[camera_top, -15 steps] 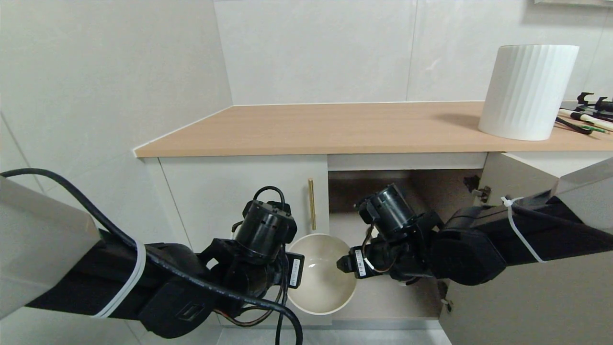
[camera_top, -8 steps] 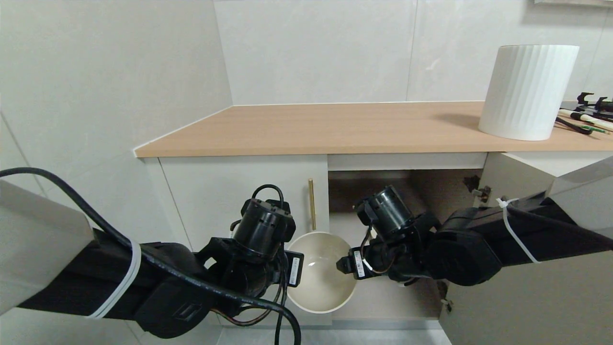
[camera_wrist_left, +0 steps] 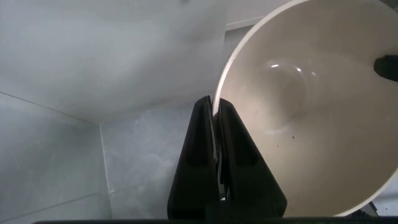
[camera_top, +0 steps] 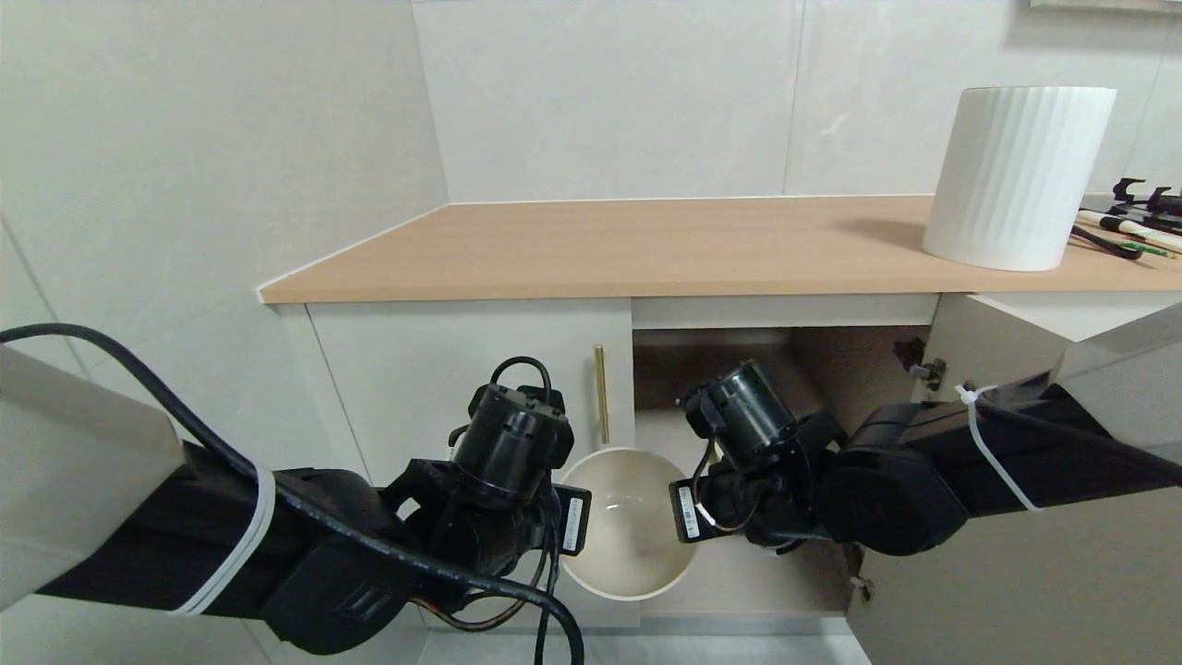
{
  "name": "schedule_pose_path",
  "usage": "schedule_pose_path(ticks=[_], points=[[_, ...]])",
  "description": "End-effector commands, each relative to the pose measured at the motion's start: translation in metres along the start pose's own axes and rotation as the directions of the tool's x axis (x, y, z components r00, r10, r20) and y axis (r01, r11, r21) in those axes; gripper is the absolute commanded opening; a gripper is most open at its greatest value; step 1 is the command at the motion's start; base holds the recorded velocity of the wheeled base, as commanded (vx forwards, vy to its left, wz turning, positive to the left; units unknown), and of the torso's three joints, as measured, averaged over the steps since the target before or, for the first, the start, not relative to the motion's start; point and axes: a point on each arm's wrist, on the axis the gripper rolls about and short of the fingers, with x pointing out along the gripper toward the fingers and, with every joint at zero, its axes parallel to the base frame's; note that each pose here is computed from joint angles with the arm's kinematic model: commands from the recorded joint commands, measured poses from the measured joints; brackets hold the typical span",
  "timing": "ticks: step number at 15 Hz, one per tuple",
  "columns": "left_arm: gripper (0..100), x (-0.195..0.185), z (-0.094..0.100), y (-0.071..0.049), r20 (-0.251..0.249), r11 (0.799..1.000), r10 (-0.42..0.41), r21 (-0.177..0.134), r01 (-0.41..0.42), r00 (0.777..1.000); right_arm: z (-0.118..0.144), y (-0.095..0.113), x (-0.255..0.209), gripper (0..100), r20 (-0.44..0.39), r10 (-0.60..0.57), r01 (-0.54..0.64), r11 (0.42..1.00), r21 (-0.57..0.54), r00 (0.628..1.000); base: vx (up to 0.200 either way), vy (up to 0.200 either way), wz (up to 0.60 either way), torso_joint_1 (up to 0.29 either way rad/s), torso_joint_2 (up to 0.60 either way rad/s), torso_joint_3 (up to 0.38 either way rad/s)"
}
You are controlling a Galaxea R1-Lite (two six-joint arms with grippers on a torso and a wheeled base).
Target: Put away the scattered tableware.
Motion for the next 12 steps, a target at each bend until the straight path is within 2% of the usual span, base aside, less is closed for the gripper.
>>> schedule_pose_path(ticks=[1,3,4,12], points=[[0,0.0005,-0.0006,0.0002,-0.002,1.0,0.005,0.001,-0.005,1.0,-0.0001,-0.0003,-0.0002,0,-0.001,-0.004,0.004,1.0,0.0,1.0,0.0,0.0,0.0,0.0,0.0,0.0],[0,0.0006,-0.0018,0.0006,-0.006,1.0,0.006,0.002,-0.006,1.0,-0.0009,-0.0005,0.0004,0,-0.005,-0.006,0.006,1.0,-0.001,1.0,0.0,0.0,0.0,0.0,0.0,0.0],[100,0.0002,-0.002,0.0008,-0.006,1.0,0.006,0.002,-0.006,1.0,-0.0009,-0.0005,0.0004,0,-0.005,-0.006,0.006,1.0,-0.001,1.0,0.0,0.0,0.0,0.0,0.0,0.0],[100,-0.0003,-0.0014,0.0007,-0.002,1.0,0.005,-0.001,-0.005,1.0,-0.0007,-0.0025,0.0028,0,-0.007,-0.011,0.011,1.0,0.004,1.0,0.0,0.0,0.0,0.0,0.0,0.0]])
